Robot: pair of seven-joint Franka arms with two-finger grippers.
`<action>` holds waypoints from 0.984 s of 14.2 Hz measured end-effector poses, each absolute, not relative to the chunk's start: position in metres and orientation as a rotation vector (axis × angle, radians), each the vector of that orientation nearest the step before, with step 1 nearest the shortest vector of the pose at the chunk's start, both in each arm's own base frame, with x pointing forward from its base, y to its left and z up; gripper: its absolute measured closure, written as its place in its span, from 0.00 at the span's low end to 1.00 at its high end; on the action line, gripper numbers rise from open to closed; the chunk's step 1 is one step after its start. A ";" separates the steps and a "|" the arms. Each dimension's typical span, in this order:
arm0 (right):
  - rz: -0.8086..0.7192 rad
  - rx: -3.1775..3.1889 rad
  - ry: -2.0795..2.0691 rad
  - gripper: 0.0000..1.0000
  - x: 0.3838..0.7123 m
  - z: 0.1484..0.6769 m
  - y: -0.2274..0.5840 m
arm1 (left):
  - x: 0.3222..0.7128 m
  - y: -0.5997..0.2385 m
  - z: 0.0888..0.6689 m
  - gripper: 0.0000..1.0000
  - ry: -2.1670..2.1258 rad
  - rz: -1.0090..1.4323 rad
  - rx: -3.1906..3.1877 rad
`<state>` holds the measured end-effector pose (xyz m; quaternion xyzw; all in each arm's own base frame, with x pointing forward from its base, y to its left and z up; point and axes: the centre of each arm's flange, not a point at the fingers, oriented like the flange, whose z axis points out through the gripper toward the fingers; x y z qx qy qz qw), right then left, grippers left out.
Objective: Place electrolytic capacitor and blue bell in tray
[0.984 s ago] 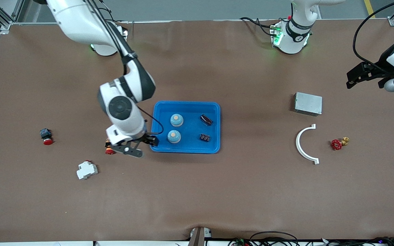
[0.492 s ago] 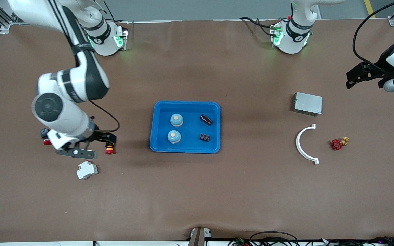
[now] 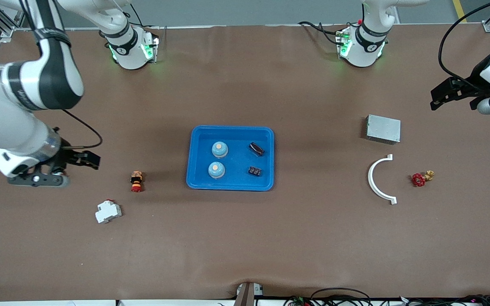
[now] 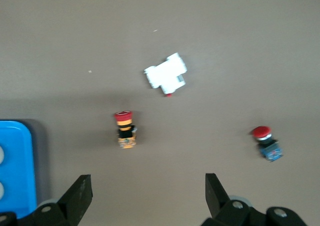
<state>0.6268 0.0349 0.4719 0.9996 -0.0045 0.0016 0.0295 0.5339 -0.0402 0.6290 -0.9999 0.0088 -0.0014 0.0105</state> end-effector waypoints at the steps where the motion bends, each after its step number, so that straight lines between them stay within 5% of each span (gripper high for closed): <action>1: 0.010 3.083 0.002 0.00 0.626 0.476 0.015 | 0.534 -0.040 0.629 0.00 0.028 -0.004 -3.120; 7: -0.004 3.089 -0.078 0.00 0.615 0.491 -0.071 | 0.534 -0.040 0.629 0.00 0.028 -0.004 -3.120; 14: -0.105 3.107 -0.079 0.00 0.579 0.594 -0.061 | 0.534 -0.041 0.629 0.00 0.029 -0.003 -3.120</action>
